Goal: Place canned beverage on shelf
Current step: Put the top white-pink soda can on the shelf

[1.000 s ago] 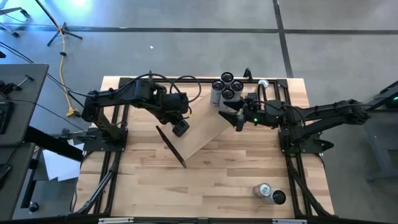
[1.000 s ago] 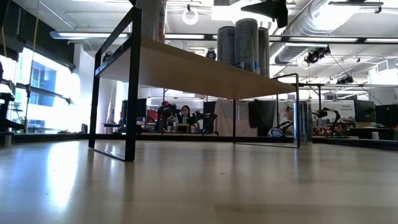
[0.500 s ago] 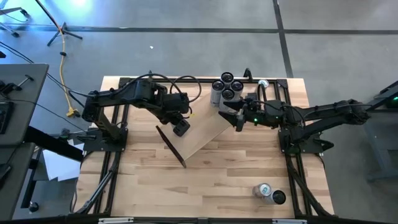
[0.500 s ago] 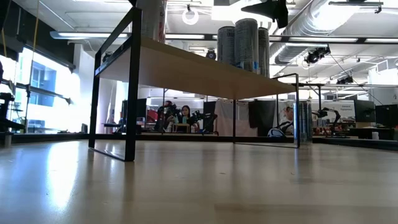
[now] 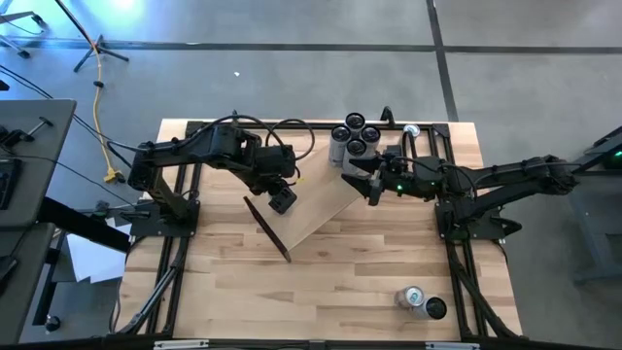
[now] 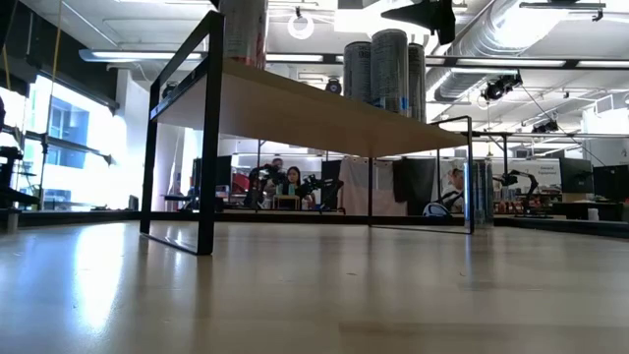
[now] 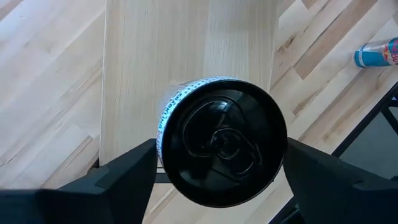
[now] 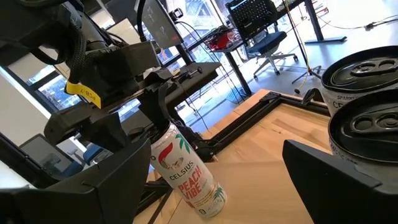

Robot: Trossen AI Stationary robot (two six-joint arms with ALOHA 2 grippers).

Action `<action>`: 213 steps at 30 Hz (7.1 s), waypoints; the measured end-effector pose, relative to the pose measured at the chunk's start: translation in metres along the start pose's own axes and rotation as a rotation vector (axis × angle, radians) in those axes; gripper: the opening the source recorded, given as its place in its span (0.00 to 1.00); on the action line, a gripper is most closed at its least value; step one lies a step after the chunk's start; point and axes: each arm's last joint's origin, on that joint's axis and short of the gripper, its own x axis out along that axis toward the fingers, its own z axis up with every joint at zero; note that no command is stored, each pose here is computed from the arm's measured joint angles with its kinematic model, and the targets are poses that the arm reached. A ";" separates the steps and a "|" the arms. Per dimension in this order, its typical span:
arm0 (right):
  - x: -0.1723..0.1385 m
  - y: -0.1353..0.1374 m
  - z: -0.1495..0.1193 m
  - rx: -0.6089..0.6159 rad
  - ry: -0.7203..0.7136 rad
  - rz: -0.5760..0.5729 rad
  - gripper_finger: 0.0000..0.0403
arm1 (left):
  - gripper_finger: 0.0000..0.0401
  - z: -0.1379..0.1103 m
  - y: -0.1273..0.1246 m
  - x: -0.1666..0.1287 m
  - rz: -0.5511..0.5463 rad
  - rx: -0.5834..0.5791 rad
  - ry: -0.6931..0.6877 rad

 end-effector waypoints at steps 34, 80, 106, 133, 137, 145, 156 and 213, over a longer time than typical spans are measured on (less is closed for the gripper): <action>0.000 0.000 0.000 0.000 0.000 0.000 0.87 | 0.58 0.006 0.006 -0.001 0.108 -0.422 -0.183; 0.000 0.000 0.000 -0.053 0.000 0.000 0.87 | 0.74 0.009 0.002 -0.001 0.067 -0.382 -0.211; 0.000 0.000 0.000 -0.052 0.000 0.000 0.87 | 0.74 0.011 0.006 -0.003 -0.133 -0.035 0.057; 0.000 -0.001 0.001 -0.016 -0.019 -0.029 0.87 | 0.74 -0.011 0.016 -0.062 -0.110 0.697 -0.225; 0.000 -0.001 0.001 0.004 -0.020 -0.031 0.87 | 0.74 -0.006 0.016 -0.062 0.007 0.801 -0.301; 0.000 -0.001 0.001 0.005 -0.020 -0.031 0.87 | 0.74 0.007 0.022 -0.049 -0.043 0.757 -0.242; 0.000 -0.001 0.001 0.005 -0.020 -0.031 0.87 | 0.74 0.021 0.030 -0.031 -0.004 0.781 -0.231; 0.000 -0.001 0.000 0.008 -0.013 -0.034 0.87 | 0.58 0.033 0.027 0.000 0.017 0.552 -0.086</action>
